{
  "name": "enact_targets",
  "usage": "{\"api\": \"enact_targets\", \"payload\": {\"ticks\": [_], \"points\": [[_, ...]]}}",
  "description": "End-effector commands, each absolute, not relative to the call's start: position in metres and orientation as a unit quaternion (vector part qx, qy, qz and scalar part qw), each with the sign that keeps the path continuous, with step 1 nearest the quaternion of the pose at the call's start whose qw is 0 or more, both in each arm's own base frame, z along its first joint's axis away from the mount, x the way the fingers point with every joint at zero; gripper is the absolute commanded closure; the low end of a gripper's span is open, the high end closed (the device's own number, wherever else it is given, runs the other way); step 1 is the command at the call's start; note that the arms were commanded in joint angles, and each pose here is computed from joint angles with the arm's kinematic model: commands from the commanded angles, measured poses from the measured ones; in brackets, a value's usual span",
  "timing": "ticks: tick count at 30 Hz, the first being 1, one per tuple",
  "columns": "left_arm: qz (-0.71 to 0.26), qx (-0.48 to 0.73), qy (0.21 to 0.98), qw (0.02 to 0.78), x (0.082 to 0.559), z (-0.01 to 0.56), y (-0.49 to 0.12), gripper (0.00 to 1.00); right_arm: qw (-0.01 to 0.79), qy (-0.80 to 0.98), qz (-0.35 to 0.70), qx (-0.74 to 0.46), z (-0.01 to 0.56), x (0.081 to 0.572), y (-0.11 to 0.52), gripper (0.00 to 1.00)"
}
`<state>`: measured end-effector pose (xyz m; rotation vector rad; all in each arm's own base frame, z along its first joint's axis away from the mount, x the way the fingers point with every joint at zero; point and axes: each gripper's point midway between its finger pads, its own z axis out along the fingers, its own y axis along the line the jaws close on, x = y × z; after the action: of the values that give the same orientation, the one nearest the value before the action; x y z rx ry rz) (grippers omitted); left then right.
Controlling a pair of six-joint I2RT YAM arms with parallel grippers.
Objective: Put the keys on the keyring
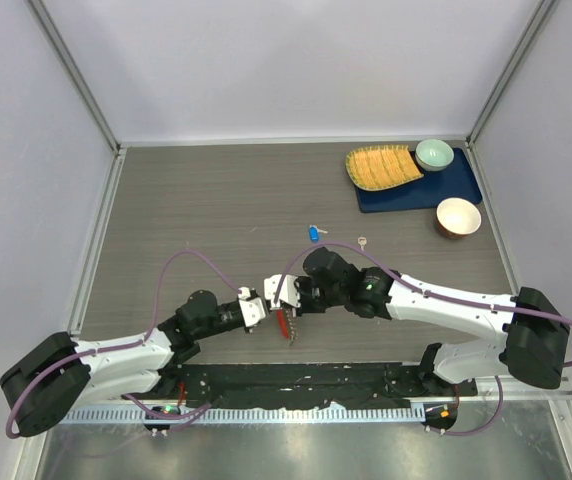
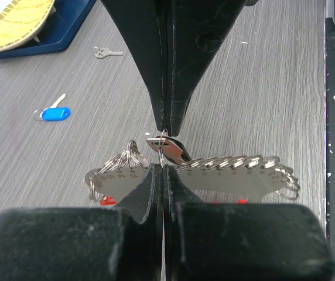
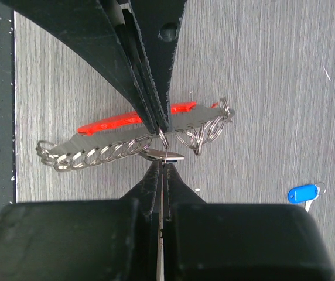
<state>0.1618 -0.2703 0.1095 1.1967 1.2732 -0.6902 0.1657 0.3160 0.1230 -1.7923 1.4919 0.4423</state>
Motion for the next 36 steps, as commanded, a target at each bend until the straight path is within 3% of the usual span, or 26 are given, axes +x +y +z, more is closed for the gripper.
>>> {"api": "enact_targets", "payload": {"ticks": [1, 18, 36], "points": [[-0.318, 0.501, 0.497, 0.633, 0.162, 0.149, -0.282, 1.0, 0.4, 0.55, 0.21, -0.702, 0.141, 0.16, 0.335, 0.99], [-0.323, 0.516, 0.471, 0.638, 0.154, 0.155, -0.282, 1.0, 0.371, 0.539, 0.208, -0.727, 0.131, 0.152, 0.332, 0.99], [-0.336, 0.526, 0.467, 0.626, 0.149, 0.154, -0.287, 1.0, 0.402, 0.54, 0.21, -0.709, 0.149, 0.157, 0.339, 0.99]]}}
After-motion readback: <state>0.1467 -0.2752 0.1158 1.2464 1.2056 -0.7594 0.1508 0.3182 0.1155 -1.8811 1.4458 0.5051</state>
